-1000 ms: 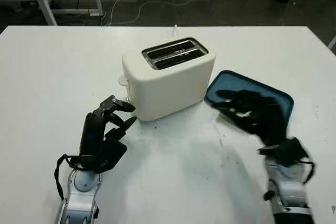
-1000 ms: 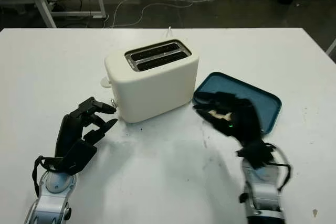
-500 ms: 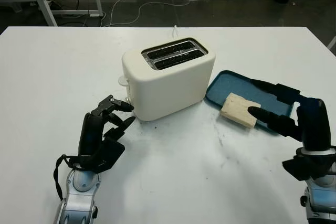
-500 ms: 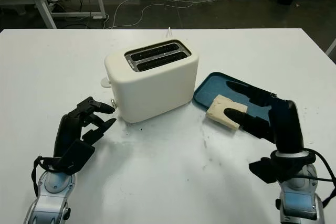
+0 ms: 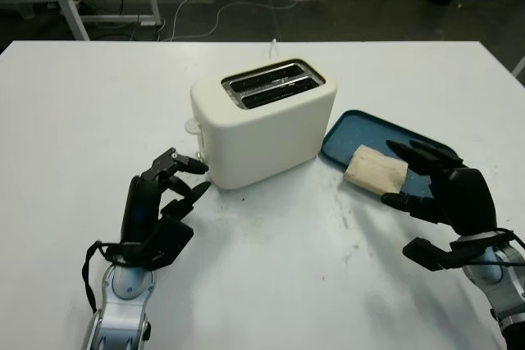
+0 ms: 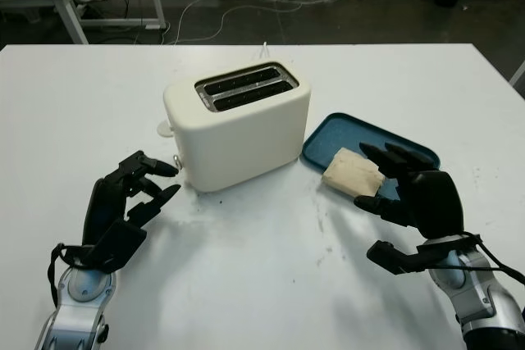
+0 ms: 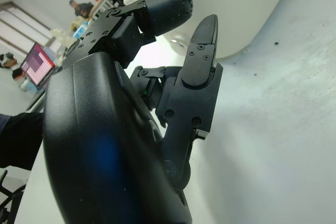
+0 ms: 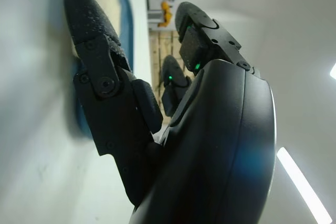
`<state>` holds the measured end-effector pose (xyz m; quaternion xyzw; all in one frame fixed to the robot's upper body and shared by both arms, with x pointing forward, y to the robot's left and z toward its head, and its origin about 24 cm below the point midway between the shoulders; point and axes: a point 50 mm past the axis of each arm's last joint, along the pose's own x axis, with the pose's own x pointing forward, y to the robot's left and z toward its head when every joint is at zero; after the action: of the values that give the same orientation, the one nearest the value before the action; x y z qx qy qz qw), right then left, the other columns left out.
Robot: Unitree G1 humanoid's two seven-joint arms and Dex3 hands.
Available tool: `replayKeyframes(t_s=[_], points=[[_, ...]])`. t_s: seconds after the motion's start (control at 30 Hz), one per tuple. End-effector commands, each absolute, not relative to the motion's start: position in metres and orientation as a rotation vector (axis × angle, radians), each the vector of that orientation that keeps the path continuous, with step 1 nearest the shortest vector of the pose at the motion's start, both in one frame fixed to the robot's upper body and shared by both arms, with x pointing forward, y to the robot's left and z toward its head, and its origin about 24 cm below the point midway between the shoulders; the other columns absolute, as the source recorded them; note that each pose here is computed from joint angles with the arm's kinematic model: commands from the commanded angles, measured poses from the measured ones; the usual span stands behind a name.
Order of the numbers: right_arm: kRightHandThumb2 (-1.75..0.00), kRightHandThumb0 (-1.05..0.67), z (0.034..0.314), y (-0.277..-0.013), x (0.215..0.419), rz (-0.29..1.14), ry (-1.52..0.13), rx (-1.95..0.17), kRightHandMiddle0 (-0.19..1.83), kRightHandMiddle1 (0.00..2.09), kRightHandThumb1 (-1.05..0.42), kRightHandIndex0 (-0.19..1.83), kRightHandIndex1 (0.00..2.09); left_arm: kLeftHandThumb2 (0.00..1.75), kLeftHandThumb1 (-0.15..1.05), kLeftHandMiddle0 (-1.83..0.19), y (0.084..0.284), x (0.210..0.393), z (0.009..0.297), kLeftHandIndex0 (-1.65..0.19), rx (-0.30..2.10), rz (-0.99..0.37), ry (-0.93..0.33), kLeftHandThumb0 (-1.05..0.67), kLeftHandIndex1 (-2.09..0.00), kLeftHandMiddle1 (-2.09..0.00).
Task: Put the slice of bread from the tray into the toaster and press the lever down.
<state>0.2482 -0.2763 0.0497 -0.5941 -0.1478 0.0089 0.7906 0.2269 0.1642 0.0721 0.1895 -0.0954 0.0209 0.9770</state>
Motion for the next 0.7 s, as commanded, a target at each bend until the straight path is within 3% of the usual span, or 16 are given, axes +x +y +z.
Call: replayKeyframes(t_s=[0.0, 0.33, 0.67], points=[[-0.01, -1.0, 0.051, -0.282, 0.251, 0.016, -0.322, -1.342, 0.31, 0.0, -0.84, 0.26, 0.0, 0.14, 0.92, -0.6, 0.163, 0.227, 0.073, -0.56, 0.378, 0.035, -0.195, -0.32, -1.21, -1.59], [0.0, -1.05, 0.055, -0.296, 0.253, 0.061, -0.298, -1.459, 0.2, 0.0, -0.81, 0.11, 0.0, 0.13, 0.92, -0.6, 0.162, 0.228, 0.073, -0.56, 0.376, 0.034, -0.198, -0.32, -1.21, -1.61], [0.0, -0.93, 0.051, -0.295, 0.256, 0.028, -0.362, -1.524, 0.3, 0.03, -0.8, 0.22, 0.04, 0.14, 0.92, -0.6, 0.162, 0.228, 0.075, -0.56, 0.386, 0.03, -0.206, -0.32, -1.2, -1.59]])
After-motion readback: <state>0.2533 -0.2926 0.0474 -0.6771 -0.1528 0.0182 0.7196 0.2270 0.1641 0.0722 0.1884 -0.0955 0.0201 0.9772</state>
